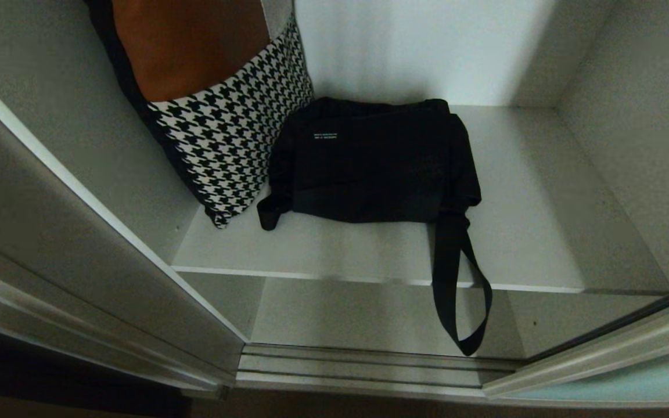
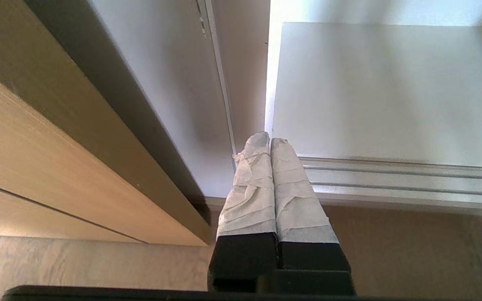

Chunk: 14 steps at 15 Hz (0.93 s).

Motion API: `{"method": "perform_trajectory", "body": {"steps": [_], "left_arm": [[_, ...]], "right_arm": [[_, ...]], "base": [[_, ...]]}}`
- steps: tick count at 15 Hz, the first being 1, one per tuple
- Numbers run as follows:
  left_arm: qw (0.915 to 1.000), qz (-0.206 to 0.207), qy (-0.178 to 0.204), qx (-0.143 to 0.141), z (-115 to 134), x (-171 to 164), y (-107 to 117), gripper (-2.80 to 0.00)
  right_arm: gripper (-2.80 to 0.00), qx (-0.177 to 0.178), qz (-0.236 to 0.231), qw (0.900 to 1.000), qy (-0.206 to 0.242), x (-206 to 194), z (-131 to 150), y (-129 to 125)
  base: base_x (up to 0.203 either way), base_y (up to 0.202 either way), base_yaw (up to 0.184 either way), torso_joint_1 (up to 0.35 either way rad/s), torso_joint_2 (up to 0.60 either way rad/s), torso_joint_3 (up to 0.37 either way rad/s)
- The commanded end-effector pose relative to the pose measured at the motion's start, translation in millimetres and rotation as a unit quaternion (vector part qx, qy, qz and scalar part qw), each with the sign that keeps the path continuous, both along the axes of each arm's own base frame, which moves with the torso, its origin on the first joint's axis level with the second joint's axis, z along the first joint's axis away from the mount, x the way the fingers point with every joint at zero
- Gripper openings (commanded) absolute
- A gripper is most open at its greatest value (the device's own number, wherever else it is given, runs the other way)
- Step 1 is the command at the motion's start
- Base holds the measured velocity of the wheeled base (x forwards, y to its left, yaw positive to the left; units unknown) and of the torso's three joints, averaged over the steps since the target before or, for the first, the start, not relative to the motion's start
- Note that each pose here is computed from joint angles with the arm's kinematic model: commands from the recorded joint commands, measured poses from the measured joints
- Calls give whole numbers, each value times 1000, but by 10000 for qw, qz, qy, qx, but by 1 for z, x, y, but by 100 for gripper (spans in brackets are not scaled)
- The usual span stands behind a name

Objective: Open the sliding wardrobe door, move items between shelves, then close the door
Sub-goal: Place the bag on the higher shelf, then close the door

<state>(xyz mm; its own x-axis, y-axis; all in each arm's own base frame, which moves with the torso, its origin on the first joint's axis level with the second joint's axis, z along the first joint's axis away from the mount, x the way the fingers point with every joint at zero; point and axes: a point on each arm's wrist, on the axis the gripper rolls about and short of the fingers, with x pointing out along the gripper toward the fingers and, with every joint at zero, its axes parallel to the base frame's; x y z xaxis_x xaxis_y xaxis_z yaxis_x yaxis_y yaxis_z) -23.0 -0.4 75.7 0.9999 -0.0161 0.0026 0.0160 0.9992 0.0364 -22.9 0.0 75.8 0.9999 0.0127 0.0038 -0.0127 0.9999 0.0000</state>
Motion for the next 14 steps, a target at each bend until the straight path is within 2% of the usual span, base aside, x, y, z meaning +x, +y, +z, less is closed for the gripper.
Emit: {"method": "perform_trajectory", "body": {"steps": [1,8,14], "left_arm": [[10000,4,28,2,0,0,0,-280],[10000,4,20,2,0,0,0,-280],[10000,4,20,2,0,0,0,-280]], "right_arm": [[-280,0,6,10000,-4,0,0,0],[-280,0,6,10000,-4,0,0,0],[-280,0,6,10000,-4,0,0,0]], "base": [[0,0,0,0,0,0],[-8,0,0,0,0,1],[-187,0,-2,5,2,2]]}}
